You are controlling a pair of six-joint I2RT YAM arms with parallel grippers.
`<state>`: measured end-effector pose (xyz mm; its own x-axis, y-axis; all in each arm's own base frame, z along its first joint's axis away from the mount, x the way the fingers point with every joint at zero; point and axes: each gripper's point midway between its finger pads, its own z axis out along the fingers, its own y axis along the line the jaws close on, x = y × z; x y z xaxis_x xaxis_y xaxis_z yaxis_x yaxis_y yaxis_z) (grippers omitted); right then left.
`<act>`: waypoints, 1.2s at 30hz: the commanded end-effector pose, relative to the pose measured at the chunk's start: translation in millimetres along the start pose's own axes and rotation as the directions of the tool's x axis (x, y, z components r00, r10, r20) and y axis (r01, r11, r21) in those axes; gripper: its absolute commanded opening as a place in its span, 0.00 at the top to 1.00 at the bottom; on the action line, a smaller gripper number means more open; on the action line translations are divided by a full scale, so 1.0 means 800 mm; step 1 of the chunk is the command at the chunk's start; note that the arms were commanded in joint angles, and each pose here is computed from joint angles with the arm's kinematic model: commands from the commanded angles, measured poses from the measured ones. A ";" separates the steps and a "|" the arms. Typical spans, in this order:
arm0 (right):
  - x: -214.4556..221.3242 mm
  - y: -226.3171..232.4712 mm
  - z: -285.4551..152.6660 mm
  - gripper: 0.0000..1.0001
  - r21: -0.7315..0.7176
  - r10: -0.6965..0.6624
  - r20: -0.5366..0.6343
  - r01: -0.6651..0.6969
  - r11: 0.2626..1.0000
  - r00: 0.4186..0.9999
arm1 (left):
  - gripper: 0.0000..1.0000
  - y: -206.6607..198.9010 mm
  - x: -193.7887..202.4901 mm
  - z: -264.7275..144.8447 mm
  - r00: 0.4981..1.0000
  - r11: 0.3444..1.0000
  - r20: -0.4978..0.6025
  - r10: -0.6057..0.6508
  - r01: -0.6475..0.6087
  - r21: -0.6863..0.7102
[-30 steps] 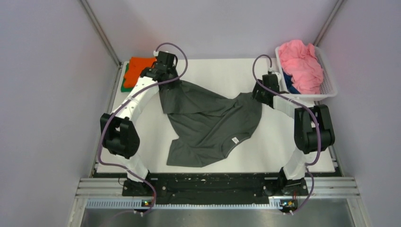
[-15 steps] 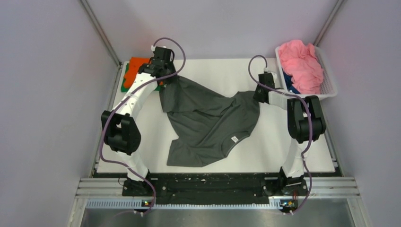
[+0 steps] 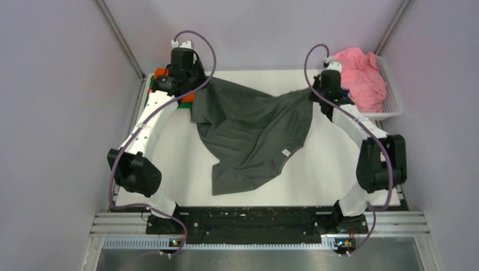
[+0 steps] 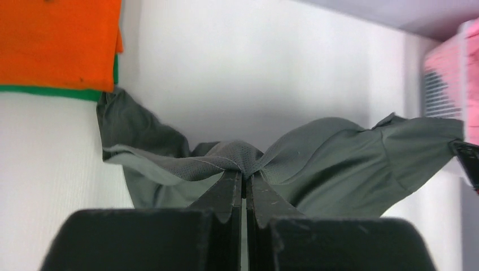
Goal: Fold and stack the t-shirts
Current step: Flatten out the tshirt
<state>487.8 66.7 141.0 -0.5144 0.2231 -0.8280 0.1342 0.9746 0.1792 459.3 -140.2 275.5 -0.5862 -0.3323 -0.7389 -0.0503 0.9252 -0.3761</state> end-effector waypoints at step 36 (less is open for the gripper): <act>-0.284 -0.006 -0.328 1.00 0.068 -0.184 0.661 0.186 0.980 0.728 | 0.94 -0.021 -0.082 -0.126 0.942 0.994 0.336 0.001 -0.036 0.101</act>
<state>292.2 23.4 569.7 0.4213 0.0731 -0.9040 -0.0356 0.9973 0.0640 315.2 -121.3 523.8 0.0057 -0.4040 -0.9147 0.3864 0.8446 -0.3706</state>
